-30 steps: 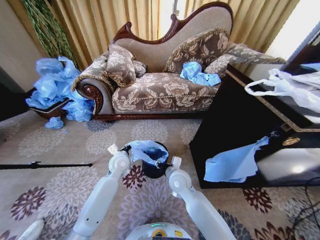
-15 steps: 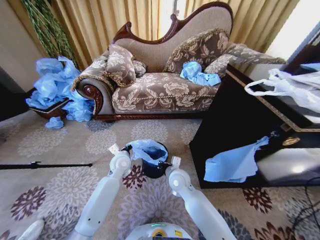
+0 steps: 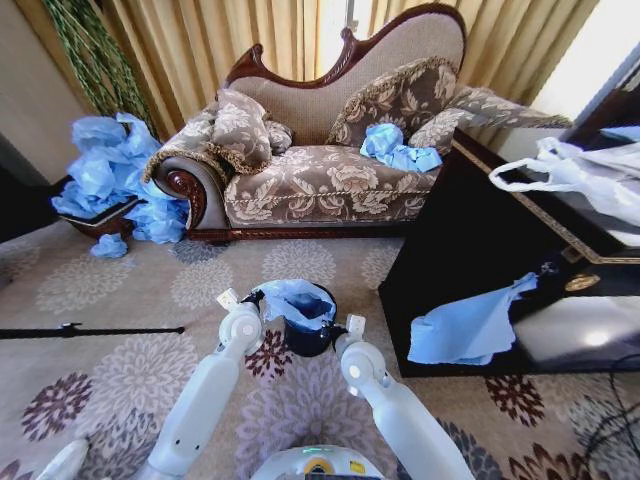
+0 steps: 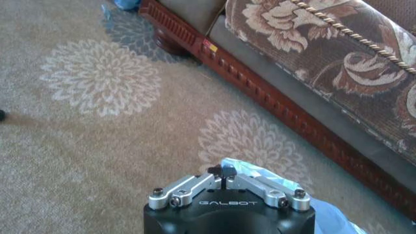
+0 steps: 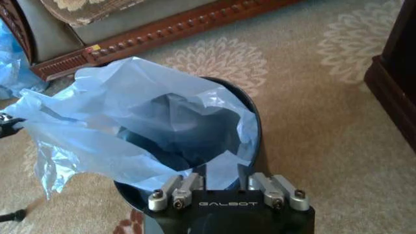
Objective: Place a garbage bag over the trash bin.
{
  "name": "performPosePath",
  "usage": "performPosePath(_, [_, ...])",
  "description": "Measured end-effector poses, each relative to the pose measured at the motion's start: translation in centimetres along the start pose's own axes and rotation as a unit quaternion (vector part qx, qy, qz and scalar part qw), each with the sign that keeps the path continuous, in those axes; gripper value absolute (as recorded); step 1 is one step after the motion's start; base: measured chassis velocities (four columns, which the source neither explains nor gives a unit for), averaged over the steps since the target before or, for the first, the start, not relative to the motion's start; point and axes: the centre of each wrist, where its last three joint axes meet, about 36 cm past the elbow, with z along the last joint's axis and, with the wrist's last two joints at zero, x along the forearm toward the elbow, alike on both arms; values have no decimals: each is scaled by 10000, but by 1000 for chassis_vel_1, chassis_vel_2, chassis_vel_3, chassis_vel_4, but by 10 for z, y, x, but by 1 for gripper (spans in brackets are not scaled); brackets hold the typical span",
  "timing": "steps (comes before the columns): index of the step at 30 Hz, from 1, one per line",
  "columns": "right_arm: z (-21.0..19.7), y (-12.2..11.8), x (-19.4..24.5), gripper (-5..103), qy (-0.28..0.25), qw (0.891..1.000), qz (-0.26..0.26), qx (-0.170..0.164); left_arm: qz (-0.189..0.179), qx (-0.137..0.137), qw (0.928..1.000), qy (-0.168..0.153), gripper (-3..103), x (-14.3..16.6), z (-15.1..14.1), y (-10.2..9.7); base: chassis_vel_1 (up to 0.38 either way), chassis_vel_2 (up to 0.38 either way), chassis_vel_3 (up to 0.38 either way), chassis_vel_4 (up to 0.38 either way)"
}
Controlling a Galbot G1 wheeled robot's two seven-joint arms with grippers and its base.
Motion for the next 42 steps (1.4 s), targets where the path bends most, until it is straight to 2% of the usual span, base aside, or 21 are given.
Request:
performPosePath(3, [0,1,-1,30,14,10000,-7,-20,-2,-2,10000,2,0,-1,0,-1,0,0,0,0])
performPosePath(4, [0,0,-3,47,38,10000,-1,-43,3,-5,10000,1,0,-2,0,-2,0,0,0,0])
performPosePath(6, [0,0,-4,47,38,10000,2,-51,4,-6,10000,2,0,-3,0,-2,0,0,0,0])
performPosePath(7, [-1,-1,-3,53,31,10000,10,-63,1,-8,10000,5,0,-4,0,-2,0,0,0,0])
performPosePath(10, [-3,-3,0,53,14,10000,33,-87,-10,-10,10000,10,0,-6,0,-3,0,0,0,0])
performPosePath(11, [-5,-4,3,45,-5,10000,24,-94,-21,-9,10000,11,0,-7,1,-3,0,0,0,0])
performPosePath(19, [-2,-2,7,40,21,9999,-29,-149,-55,-5,10000,1,0,-11,3,-2,0,0,0,0])
performPosePath(20, [0,3,5,37,64,9998,-59,-180,-57,-11,10000,3,0,-12,3,-2,0,0,0,0])
performPosePath(22, [1,5,3,37,81,9998,-76,-193,-58,-14,10000,1,0,-12,3,-2,0,0,0,0])
performPosePath(23, [2,7,2,32,101,9997,-93,-211,-61,-17,10000,0,0,-13,3,-2,0,0,0,0])
performPosePath(29, [4,8,4,30,159,9995,-100,-236,-60,-15,10000,-1,0,-15,2,-2,0,0,0,0])
performPosePath(39, [7,14,16,30,153,9992,-268,-263,-94,-22,10000,13,0,-20,3,1,0,0,0,0])
performPosePath(42, [12,8,9,43,-270,9984,-467,161,-106,-23,9999,23,0,-24,2,2,0,0,0,0])
